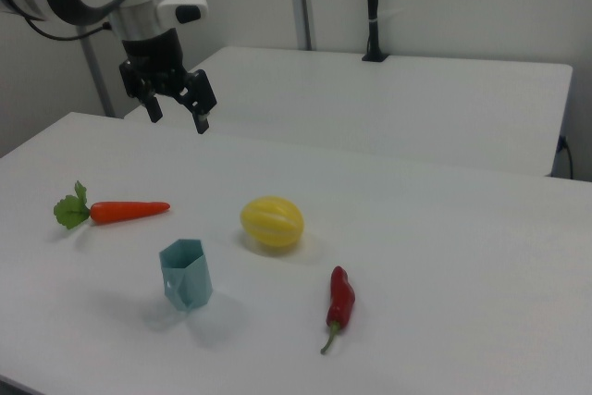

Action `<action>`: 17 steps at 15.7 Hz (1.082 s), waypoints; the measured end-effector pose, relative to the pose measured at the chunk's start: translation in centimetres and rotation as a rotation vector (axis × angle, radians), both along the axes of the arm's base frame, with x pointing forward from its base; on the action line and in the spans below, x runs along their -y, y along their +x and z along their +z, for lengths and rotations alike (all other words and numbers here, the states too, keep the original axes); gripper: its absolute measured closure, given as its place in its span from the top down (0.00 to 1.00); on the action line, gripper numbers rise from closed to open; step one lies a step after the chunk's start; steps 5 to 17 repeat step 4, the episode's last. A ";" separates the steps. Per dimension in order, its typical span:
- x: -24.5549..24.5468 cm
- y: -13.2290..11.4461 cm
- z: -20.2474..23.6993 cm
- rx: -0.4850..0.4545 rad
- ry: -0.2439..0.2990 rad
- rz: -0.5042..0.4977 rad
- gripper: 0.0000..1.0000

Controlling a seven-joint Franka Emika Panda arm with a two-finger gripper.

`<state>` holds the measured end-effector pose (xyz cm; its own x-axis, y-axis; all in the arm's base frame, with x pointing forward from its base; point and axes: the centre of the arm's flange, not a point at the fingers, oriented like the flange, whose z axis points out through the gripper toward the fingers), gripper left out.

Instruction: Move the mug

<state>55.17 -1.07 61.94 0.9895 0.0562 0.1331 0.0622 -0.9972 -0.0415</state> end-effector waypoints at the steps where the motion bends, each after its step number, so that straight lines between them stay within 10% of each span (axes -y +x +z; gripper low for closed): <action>1: 0.1 0.1 -0.2 -0.002 -0.002 0.009 1.00; 17: 0.4 0.2 -0.2 0.000 -0.003 0.011 1.00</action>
